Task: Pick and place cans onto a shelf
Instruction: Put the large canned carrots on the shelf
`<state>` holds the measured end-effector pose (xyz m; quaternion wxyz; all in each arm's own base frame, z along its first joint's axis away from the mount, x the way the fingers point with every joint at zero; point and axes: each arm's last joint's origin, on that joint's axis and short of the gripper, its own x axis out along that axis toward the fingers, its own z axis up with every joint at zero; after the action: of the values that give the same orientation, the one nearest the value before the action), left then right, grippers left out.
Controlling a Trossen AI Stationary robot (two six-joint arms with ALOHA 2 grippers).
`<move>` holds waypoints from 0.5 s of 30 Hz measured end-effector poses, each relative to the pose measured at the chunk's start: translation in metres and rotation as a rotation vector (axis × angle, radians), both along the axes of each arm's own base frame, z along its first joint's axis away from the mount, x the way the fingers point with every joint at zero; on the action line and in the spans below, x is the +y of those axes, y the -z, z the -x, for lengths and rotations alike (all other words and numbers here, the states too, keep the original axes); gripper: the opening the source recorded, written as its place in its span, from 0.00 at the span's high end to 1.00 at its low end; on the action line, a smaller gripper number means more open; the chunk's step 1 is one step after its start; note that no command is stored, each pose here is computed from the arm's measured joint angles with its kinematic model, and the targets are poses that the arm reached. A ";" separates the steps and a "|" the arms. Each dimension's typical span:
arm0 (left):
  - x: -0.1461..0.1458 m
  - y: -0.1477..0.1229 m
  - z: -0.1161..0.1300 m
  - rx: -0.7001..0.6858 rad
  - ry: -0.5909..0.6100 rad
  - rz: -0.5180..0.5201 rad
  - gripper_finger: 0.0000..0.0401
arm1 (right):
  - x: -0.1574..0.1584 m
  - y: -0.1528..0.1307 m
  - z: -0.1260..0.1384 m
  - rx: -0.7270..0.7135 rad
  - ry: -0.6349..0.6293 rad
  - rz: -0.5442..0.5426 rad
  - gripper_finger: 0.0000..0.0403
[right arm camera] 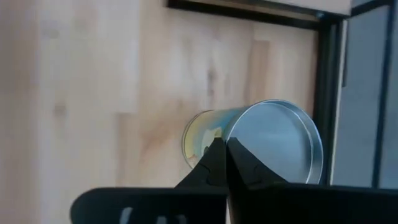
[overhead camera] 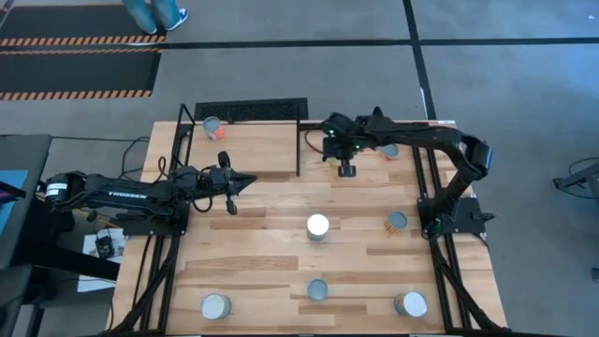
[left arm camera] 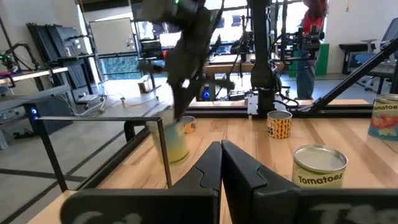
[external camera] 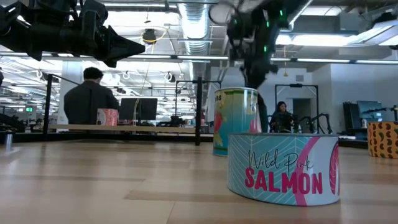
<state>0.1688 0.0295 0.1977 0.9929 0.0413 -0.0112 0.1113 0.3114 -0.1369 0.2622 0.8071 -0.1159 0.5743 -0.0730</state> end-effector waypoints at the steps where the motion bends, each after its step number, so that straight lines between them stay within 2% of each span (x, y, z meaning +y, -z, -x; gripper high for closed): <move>1: 0.000 0.000 0.000 0.000 0.000 0.000 1.00 | 0.007 -0.008 -0.002 0.013 -0.002 -0.014 0.99; 7: 0.000 0.000 0.000 0.000 0.000 0.000 1.00 | 0.061 -0.055 -0.013 0.000 -0.062 -0.095 0.99; 10: 0.000 0.000 0.000 0.000 0.000 0.000 1.00 | 0.090 -0.069 -0.022 -0.075 -0.145 -0.137 0.99; 15: 0.000 0.000 0.000 -0.001 0.000 0.001 1.00 | 0.130 -0.077 -0.046 -0.271 -0.256 -0.150 0.99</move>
<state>0.1688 0.0295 0.1977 0.9929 0.0407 -0.0114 0.1115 0.3573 -0.0067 0.3395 0.8861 -0.1167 0.4449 0.0582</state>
